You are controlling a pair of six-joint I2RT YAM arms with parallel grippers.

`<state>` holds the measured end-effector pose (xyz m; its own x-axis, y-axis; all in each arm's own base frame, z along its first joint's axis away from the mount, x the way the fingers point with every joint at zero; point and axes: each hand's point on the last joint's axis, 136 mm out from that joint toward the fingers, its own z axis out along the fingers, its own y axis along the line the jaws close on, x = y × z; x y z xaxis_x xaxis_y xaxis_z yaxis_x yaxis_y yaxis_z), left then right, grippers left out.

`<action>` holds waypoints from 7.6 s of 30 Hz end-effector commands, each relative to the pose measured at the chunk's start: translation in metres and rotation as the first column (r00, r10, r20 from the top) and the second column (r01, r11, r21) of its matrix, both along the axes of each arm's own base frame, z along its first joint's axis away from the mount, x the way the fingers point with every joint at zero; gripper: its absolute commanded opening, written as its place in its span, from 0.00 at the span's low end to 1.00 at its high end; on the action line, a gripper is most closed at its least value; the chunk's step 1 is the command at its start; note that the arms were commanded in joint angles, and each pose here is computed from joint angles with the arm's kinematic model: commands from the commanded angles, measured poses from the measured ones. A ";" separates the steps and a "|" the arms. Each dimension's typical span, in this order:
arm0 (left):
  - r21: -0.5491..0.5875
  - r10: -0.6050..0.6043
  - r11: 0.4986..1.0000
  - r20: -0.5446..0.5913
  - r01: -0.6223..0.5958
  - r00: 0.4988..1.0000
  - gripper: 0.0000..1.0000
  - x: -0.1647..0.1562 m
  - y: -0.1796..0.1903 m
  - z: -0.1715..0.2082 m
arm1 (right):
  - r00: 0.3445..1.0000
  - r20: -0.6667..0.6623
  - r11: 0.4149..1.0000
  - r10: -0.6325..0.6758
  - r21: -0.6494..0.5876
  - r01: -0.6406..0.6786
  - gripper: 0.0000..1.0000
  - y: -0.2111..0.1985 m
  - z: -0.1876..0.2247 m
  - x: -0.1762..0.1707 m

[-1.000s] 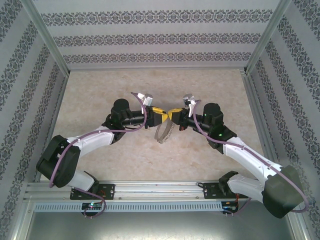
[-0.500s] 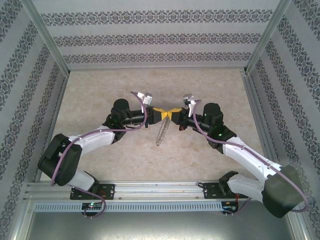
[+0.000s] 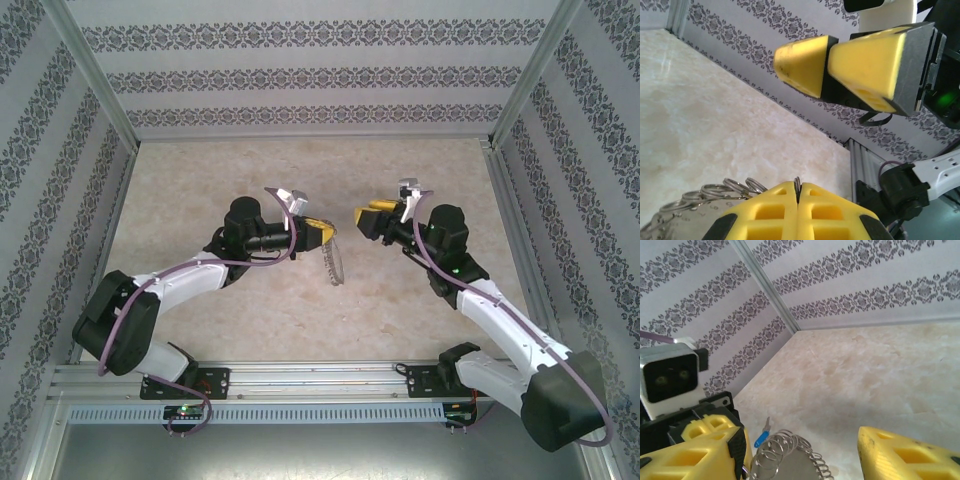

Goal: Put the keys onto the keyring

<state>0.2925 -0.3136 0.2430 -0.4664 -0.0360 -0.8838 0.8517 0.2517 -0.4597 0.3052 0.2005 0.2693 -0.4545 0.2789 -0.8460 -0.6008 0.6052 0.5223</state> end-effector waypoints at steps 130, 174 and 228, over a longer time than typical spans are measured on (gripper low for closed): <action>-0.099 0.095 0.992 0.213 -0.075 0.972 0.54 0.017 0.050 0.110 | 0.855 0.413 0.943 0.313 -0.025 -0.333 0.00 0.057 0.089 -0.009; -0.351 -0.039 0.932 0.154 0.091 0.987 0.33 0.028 0.024 0.139 | 0.847 0.447 0.910 0.289 0.147 -0.388 0.00 0.066 0.105 -0.001; 0.104 -0.171 0.985 0.499 0.138 0.849 0.00 0.011 0.011 0.063 | 0.964 0.144 0.946 0.222 0.208 -0.249 0.56 0.005 0.021 0.002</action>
<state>0.3153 -0.3016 0.2982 -0.0684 0.0091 -0.9976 0.9866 0.1489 -0.0663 0.3146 0.1992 0.2923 -0.4206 0.3870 -0.8206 -0.7568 0.3491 0.5526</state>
